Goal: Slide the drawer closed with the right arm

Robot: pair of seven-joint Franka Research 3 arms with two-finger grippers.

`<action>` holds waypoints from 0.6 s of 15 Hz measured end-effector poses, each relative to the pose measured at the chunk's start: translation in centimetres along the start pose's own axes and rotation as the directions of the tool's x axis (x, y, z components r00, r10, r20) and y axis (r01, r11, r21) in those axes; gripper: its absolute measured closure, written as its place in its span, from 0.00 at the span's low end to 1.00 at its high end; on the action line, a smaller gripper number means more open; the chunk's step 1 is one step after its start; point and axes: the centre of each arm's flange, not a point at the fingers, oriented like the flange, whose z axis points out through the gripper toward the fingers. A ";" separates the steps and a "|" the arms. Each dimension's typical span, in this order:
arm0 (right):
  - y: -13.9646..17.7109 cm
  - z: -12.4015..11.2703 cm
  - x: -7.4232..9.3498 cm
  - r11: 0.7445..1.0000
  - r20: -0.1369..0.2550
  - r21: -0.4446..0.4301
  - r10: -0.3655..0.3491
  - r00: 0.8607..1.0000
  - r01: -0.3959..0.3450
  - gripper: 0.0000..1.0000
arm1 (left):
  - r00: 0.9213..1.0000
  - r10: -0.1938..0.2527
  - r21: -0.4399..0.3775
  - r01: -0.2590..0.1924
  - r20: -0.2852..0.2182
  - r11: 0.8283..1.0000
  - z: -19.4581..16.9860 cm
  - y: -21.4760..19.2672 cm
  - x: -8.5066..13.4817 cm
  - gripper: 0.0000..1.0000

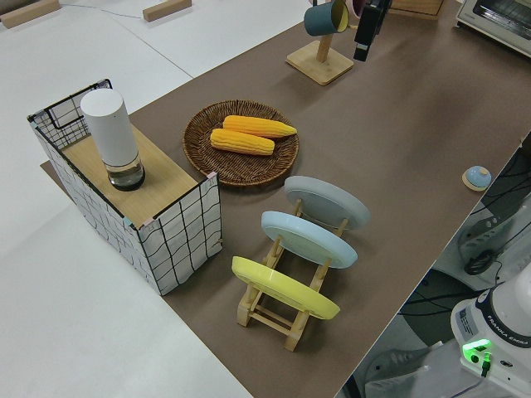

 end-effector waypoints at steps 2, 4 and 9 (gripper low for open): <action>-1.2 -1.1 -1.3 0.998 0.003 0.003 -0.060 0.998 0.060 0.54 | 1.000 0.000 0.000 0.000 0.000 1.000 0.0 0.0 0.0 0.00; -2.0 -2.3 -2.5 0.995 0.004 0.005 -0.100 0.995 0.100 0.37 | 1.000 0.000 0.000 0.000 0.000 1.000 0.0 0.0 0.0 0.00; -2.9 -5.8 -5.6 0.958 0.030 -0.014 -0.284 0.958 0.285 0.00 | 1.000 0.000 0.000 0.000 0.000 1.000 0.0 0.0 0.0 0.00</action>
